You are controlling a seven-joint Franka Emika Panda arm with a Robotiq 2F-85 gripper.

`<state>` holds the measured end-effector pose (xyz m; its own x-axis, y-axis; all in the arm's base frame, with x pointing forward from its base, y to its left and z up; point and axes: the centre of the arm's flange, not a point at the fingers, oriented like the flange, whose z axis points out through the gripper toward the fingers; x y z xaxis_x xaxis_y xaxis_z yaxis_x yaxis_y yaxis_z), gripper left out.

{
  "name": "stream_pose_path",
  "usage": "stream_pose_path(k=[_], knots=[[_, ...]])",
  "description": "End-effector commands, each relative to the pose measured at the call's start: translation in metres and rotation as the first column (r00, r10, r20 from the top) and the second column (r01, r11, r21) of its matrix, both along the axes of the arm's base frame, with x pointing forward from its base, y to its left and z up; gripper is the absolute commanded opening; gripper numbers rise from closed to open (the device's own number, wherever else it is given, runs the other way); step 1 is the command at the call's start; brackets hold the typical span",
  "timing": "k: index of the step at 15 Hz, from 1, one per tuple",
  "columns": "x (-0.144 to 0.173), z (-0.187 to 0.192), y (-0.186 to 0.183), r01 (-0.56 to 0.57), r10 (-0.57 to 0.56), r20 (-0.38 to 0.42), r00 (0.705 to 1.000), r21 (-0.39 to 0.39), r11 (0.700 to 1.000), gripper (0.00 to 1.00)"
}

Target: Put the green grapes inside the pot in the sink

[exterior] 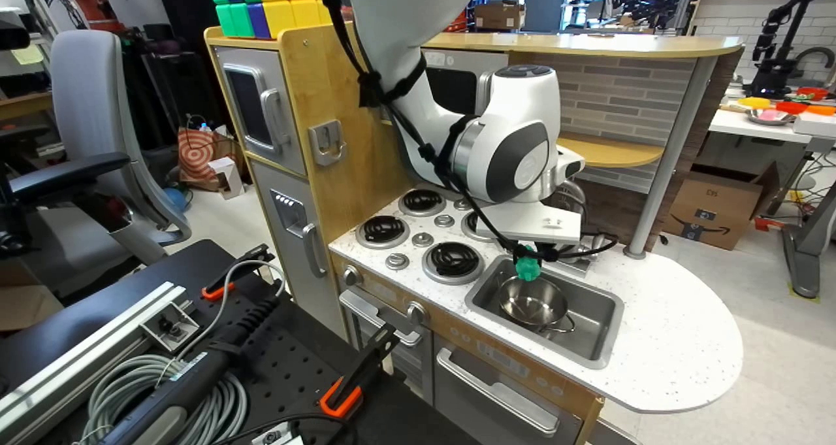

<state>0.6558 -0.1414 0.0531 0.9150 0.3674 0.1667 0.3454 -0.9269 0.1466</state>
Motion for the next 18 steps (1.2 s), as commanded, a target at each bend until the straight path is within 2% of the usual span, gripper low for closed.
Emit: stream_pose_path(k=[1, 5, 11, 15, 16, 18], knots=[[0.032, -0.049, 0.025, 0.029, -0.031, -0.014, 0.999, -0.093, 0.995, 0.15], [0.051, -0.078, 0.031, 0.11, -0.118, -0.038, 0.992, -0.158, 0.981, 0.15], [0.057, -0.088, 0.013, 0.215, -0.231, -0.053, 0.972, -0.213, 0.953, 0.15], [0.06, -0.095, 0.013, 0.2, -0.227, -0.083, 0.97, -0.253, 0.947, 0.15], [0.06, -0.098, 0.015, 0.188, -0.218, -0.088, 0.972, -0.261, 0.947, 0.65], [0.059, -0.101, 0.02, 0.168, -0.201, -0.101, 0.974, -0.265, 0.949, 0.72]])
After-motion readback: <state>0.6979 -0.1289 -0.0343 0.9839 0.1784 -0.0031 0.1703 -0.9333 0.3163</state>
